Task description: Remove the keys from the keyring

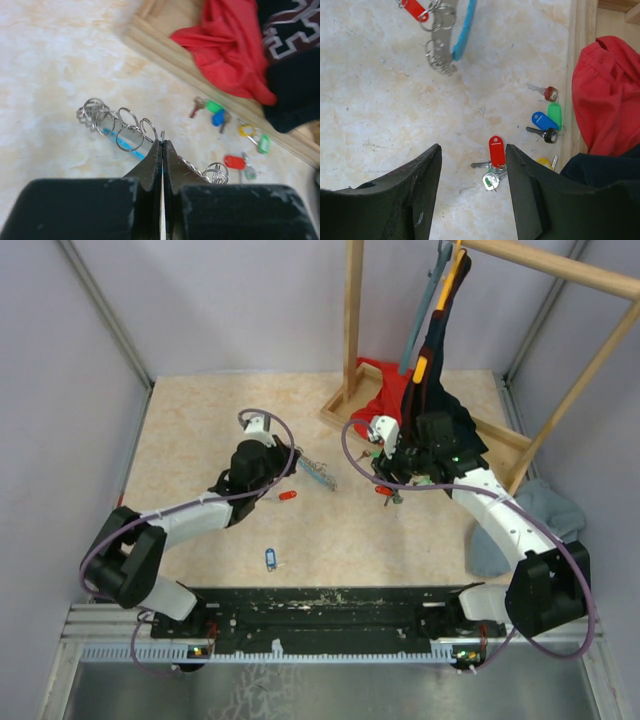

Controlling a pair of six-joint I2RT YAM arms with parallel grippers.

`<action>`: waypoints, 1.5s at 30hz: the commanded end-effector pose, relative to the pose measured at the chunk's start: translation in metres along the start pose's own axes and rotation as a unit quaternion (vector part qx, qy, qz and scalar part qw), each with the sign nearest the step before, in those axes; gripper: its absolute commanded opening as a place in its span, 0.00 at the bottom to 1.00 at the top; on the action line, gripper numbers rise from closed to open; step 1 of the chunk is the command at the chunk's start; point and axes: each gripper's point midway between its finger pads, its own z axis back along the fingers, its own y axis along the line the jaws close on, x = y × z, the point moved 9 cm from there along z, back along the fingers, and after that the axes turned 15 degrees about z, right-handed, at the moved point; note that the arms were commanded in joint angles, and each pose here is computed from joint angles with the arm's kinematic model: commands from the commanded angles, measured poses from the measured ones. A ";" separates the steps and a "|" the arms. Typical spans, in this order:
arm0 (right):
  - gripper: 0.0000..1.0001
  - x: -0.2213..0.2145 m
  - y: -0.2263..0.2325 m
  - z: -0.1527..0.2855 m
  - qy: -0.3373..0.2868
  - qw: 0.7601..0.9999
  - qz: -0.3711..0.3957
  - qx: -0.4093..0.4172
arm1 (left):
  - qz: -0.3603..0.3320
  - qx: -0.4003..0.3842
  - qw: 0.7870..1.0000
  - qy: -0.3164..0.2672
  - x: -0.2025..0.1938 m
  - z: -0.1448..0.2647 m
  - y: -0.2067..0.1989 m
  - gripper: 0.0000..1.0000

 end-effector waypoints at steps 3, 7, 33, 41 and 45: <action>0.54 0.007 -0.002 0.002 -0.026 1.000 0.009 0.001 | 0.046 0.099 0.994 -0.022 0.025 -0.030 0.026 0.00; 0.54 0.008 -0.001 0.002 -0.028 1.000 0.010 0.002 | 0.092 0.159 0.982 -0.042 0.040 -0.041 0.038 0.00; 0.97 0.064 -0.020 0.091 -0.125 0.983 -0.029 -0.129 | -0.022 -0.233 0.970 -0.066 0.102 0.102 -0.043 0.88; 0.99 0.140 -0.017 0.173 -0.184 0.970 -0.017 -0.158 | -0.062 -0.329 0.941 -0.059 0.144 0.162 -0.108 1.00; 0.99 0.174 -0.010 0.211 -0.231 0.956 -0.034 -0.181 | -0.078 -0.363 0.927 -0.059 0.159 0.187 -0.131 1.00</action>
